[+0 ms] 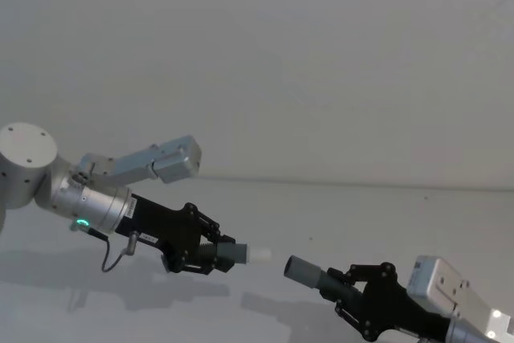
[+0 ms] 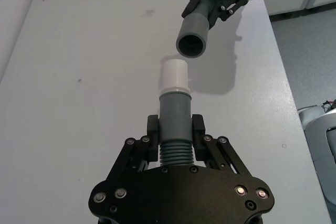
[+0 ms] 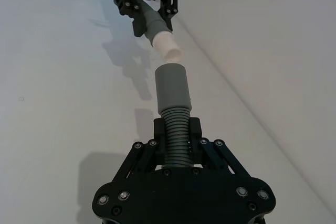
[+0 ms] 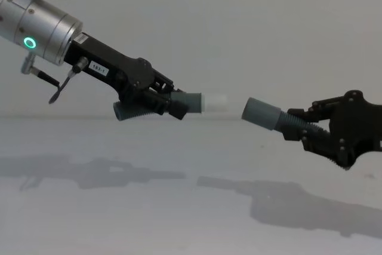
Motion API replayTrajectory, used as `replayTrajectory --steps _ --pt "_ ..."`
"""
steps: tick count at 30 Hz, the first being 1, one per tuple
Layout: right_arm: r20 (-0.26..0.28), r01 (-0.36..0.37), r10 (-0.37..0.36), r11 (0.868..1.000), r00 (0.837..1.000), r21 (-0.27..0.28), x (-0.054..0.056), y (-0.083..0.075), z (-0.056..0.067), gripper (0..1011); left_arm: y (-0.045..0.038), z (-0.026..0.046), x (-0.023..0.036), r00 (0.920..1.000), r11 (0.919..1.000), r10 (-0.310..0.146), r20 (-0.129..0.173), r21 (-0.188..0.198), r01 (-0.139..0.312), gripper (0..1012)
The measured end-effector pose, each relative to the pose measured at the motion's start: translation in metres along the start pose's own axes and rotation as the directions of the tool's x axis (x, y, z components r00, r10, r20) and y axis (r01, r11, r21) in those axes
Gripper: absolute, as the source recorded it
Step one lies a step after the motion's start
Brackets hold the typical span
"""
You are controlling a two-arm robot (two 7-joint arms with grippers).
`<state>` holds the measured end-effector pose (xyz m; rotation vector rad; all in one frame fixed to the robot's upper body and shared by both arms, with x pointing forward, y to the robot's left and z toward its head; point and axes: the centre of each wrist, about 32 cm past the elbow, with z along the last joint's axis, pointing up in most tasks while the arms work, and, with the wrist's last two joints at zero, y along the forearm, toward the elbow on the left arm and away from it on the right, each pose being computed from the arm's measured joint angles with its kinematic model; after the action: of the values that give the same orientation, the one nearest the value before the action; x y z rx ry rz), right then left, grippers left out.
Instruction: Use both hands to pick up one end of the pipe from the table, align the ends, and insert them.
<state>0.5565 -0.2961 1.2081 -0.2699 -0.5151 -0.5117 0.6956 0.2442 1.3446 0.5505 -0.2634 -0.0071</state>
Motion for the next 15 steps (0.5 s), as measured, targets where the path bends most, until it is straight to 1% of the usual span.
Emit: replayTrajectory --steps 7,15 --pt "0.011 -0.005 0.005 1.000 1.000 -0.001 -0.0013 0.0017 0.0008 237 -0.0016 0.0014 0.0021 1.0000 1.0000 -0.009 0.001 -0.002 0.009 331" --pt "0.017 -0.007 0.007 1.000 1.000 -0.009 -0.0019 0.0049 0.0025 238 -0.0030 0.0019 0.0028 0.9999 0.9999 -0.014 -0.001 -0.006 0.014 331"
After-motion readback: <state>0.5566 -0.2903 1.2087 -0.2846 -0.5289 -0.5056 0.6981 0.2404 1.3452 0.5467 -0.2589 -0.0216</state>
